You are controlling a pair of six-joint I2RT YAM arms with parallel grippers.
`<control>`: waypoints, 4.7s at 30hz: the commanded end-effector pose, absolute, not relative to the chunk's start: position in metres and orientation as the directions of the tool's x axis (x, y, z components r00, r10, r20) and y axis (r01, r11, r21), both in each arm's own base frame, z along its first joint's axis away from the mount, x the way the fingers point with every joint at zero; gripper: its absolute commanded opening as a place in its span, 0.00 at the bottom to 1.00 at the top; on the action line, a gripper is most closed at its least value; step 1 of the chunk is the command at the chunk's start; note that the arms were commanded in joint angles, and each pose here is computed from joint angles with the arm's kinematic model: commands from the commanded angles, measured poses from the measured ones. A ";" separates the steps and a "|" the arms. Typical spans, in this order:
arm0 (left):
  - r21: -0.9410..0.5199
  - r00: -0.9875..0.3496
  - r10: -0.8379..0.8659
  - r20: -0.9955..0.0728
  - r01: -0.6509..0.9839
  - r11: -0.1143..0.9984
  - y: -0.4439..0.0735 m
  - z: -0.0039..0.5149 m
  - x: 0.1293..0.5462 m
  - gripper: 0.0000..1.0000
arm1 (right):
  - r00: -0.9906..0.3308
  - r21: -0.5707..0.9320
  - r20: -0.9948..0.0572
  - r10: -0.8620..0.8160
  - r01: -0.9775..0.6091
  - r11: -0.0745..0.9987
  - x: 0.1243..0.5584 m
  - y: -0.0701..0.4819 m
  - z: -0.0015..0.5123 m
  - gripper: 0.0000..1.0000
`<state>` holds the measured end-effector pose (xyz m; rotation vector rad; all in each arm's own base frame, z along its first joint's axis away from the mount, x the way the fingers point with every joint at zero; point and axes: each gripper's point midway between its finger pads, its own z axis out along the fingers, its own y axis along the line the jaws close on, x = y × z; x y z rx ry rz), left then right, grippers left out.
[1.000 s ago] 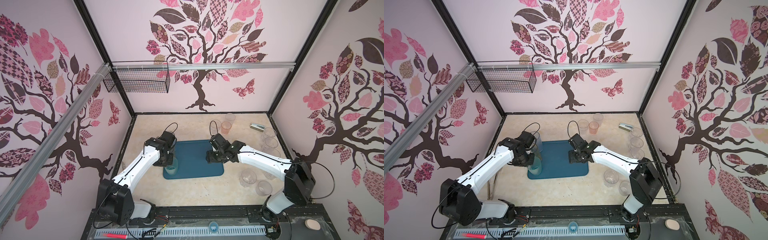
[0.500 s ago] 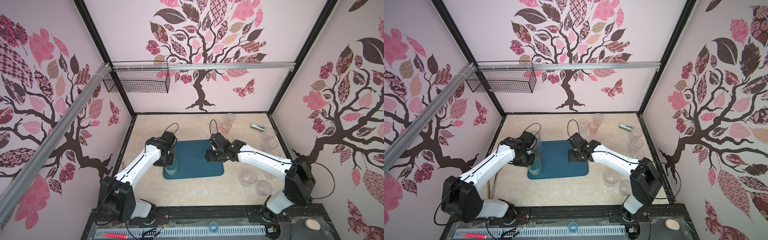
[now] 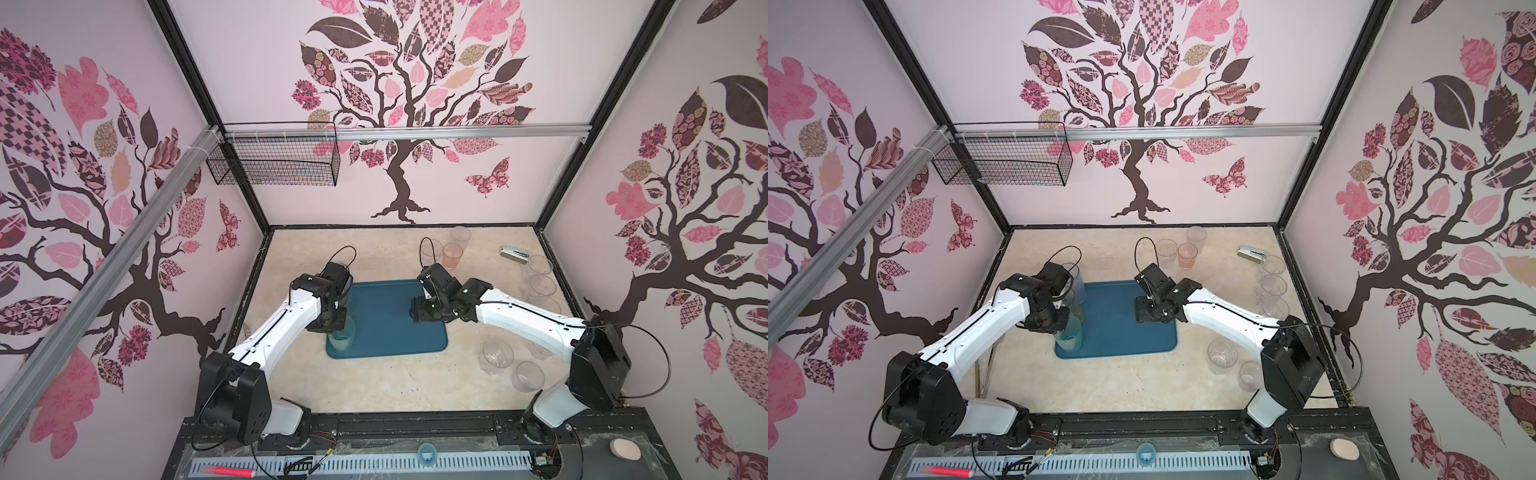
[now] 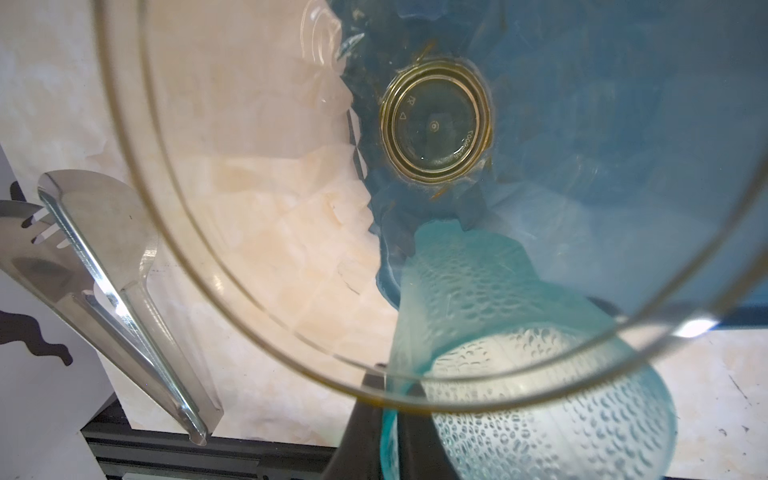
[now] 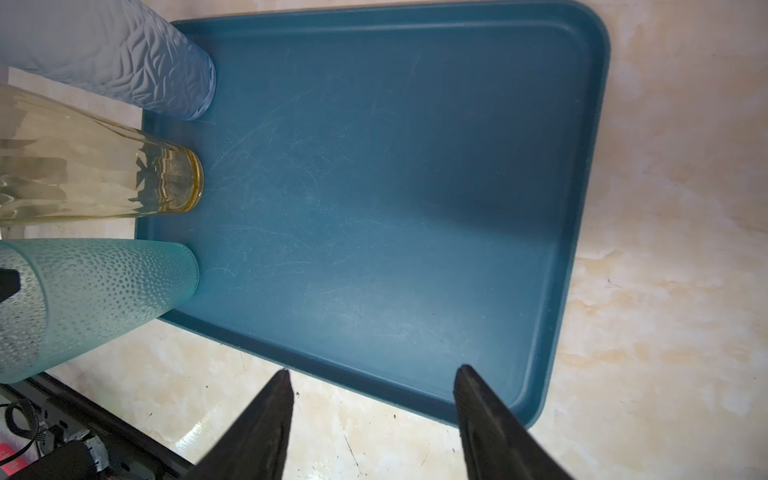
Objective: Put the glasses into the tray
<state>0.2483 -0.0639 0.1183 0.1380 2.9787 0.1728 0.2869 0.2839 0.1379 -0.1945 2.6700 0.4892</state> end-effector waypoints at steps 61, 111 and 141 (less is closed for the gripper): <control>-0.083 -0.537 0.280 -0.796 0.555 0.828 -0.229 0.234 0.299 0.45 | -0.978 -0.022 -0.115 0.176 0.180 0.983 0.178 0.096 0.116 0.60; -0.011 -0.535 0.344 -0.772 0.552 0.834 -0.220 0.227 0.302 0.49 | -0.969 -0.048 -0.229 0.090 0.103 0.993 0.229 0.112 0.099 0.09; -0.001 -0.540 0.097 -0.836 0.178 0.984 -0.109 0.259 0.302 0.49 | -0.922 0.135 -0.340 -0.186 -0.244 0.960 0.331 0.322 0.148 0.06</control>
